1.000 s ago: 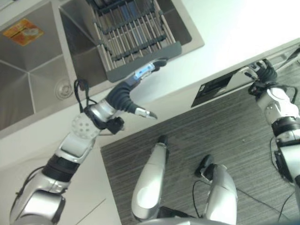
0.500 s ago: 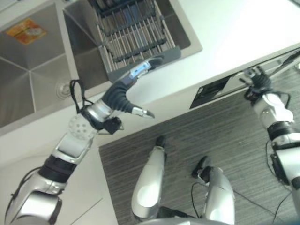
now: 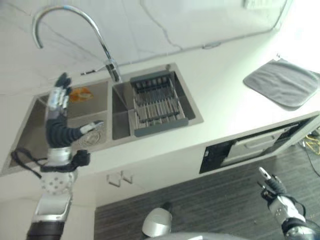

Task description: Place the dishes in the dishwasher.

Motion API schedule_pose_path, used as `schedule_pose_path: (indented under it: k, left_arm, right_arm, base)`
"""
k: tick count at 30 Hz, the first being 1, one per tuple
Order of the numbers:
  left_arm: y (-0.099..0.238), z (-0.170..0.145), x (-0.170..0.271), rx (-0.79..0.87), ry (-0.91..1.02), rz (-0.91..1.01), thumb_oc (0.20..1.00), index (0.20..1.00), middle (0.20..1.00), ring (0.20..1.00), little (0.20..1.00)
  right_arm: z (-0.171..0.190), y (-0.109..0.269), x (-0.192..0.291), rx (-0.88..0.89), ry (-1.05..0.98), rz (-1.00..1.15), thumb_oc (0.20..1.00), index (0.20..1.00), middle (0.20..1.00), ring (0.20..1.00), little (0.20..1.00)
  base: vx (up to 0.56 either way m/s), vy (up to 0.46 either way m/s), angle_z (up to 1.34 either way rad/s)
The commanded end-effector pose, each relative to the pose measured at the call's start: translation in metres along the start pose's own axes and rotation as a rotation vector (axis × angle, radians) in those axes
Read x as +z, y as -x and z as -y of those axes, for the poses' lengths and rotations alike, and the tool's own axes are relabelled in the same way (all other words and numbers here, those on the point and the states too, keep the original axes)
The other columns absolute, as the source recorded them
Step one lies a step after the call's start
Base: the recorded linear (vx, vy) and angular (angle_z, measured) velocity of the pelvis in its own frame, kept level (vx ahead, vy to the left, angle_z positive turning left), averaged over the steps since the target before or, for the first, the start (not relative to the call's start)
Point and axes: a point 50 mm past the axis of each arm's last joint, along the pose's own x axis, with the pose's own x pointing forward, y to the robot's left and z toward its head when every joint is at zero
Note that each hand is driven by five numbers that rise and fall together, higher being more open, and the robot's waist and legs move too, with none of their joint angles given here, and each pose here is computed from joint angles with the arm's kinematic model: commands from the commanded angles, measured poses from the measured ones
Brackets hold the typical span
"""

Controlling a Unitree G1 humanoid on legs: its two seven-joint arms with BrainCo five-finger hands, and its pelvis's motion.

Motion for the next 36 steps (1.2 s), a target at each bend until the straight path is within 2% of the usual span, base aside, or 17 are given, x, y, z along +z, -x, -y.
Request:
schedule_pose_path:
  k: [1, 3, 7, 8, 9, 10, 11, 16, 17, 20, 22, 23, 26, 29, 32, 34, 36]
  left_arm:
    - [-0.007, -0.023, 0.001, 0.202, 0.124, 0.024, 1.000, 1.000, 1.000, 1.000, 1.000]
    - [0.027, -0.043, -0.026, 0.395, 0.132, -0.140, 1.000, 1.000, 1.000, 1.000, 1.000]
    - [0.070, -0.058, -0.049, 0.543, 0.083, -0.299, 1.000, 1.000, 1.000, 1.000, 1.000]
    - [0.094, -0.062, -0.059, 0.622, 0.083, -0.375, 1.000, 1.000, 1.000, 1.000, 1.000]
    - [0.103, -0.064, -0.064, 0.657, 0.100, -0.414, 1.000, 1.000, 1.000, 1.000, 1.000]
    - [0.130, -0.068, -0.075, 0.727, 0.109, -0.518, 1.000, 1.000, 1.000, 1.000, 1.000]
    - [0.149, -0.067, -0.082, 0.726, 0.094, -0.590, 1.000, 1.000, 1.000, 1.000, 1.000]
    - [0.195, -0.040, -0.100, 0.642, 0.067, -0.858, 1.000, 1.000, 1.000, 1.000, 1.000]
    - [0.225, -0.030, -0.101, 0.666, 0.104, -0.967, 1.000, 1.000, 1.000, 1.000, 1.000]
    - [0.242, -0.022, -0.103, 0.636, 0.114, -1.057, 1.000, 1.000, 1.000, 1.000, 1.000]
    - [0.261, -0.014, -0.106, 0.611, 0.119, -1.197, 1.000, 1.000, 1.000, 1.000, 1.000]
    - [0.271, -0.010, -0.107, 0.585, 0.121, -1.276, 1.000, 1.000, 1.000, 1.000, 1.000]
    - [0.308, 0.021, -0.110, 0.306, 0.243, -1.603, 1.000, 1.000, 1.000, 1.000, 1.000]
    - [0.319, 0.034, -0.109, 0.165, 0.351, -1.746, 1.000, 1.000, 1.000, 1.000, 1.000]
    - [0.324, 0.051, -0.108, -0.028, 0.503, -1.843, 1.000, 1.000, 1.000, 1.000, 1.000]
    - [0.317, 0.055, -0.112, -0.191, 0.461, -1.857, 1.000, 1.000, 1.000, 1.000, 1.000]
    - [0.308, 0.063, -0.117, -0.292, 0.481, -1.867, 1.000, 1.000, 1.000, 1.000, 1.000]
  right_arm:
    - [-0.031, -0.003, 0.021, 0.102, -0.003, 0.093, 1.000, 1.000, 1.000, 1.000, 1.000]
    - [-0.022, 0.001, -0.006, 0.078, -0.024, 0.033, 1.000, 1.000, 1.000, 1.000, 1.000]
    - [-0.018, 0.006, -0.025, 0.049, 0.003, -0.010, 1.000, 1.000, 1.000, 1.000, 1.000]
    - [-0.013, 0.007, -0.031, 0.033, -0.001, -0.025, 1.000, 1.000, 1.000, 1.000, 1.000]
    - [-0.012, 0.007, -0.033, 0.031, -0.003, -0.030, 1.000, 1.000, 1.000, 1.000, 1.000]
    - [-0.009, 0.008, -0.037, 0.033, -0.001, -0.043, 1.000, 1.000, 1.000, 1.000, 1.000]
    - [-0.012, 0.008, -0.038, 0.036, 0.000, -0.048, 1.000, 1.000, 1.000, 1.000, 1.000]
    - [-0.020, 0.007, -0.040, 0.056, -0.023, -0.056, 1.000, 1.000, 1.000, 1.000, 1.000]
    - [-0.025, 0.008, -0.041, 0.074, -0.029, -0.052, 1.000, 1.000, 1.000, 1.000, 1.000]
    - [-0.027, 0.008, -0.042, 0.086, -0.029, -0.059, 1.000, 1.000, 1.000, 1.000, 1.000]
    - [-0.028, 0.008, -0.045, 0.090, -0.023, -0.073, 1.000, 1.000, 1.000, 1.000, 1.000]
    - [-0.029, 0.008, -0.046, 0.091, -0.017, -0.083, 1.000, 1.000, 1.000, 1.000, 1.000]
    - [-0.029, 0.009, -0.054, 0.141, 0.081, -0.166, 1.000, 1.000, 1.000, 1.000, 1.000]
    - [-0.029, 0.013, -0.066, 0.229, 0.161, -0.268, 1.000, 1.000, 1.000, 1.000, 1.000]
    - [-0.029, 0.019, -0.082, 0.326, 0.358, -0.347, 1.000, 1.000, 1.000, 1.000, 1.000]
    - [-0.020, 0.023, -0.091, 0.346, 0.490, -0.430, 1.000, 1.000, 1.000, 1.000, 1.000]
    - [-0.009, 0.029, -0.102, 0.347, 0.525, -0.551, 1.000, 1.000, 1.000, 1.000, 1.000]
  base:
    - [-0.03, 0.026, 0.09]
    - [-0.03, -0.002, 0.15]
    - [-0.01, -0.030, 0.22]
    - [-0.05, -0.026, 0.27]
    - [0.01, -0.076, 0.41]
    - [-0.03, -0.030, 0.43]
    - [0.05, -0.077, 0.35]
    - [-0.03, -0.038, 0.15]
    - [-0.06, -0.021, 0.12]
    - [-0.03, -0.014, 0.07]
    - [0.00, 0.000, 0.00]
    - [0.00, 0.000, 0.00]
    - [-0.03, 0.026, -0.01]
    - [-0.03, 0.063, -0.07]
    - [0.01, 0.065, -0.12]
    - [0.00, 0.043, -0.18]
    - [-0.02, 0.036, -0.18]
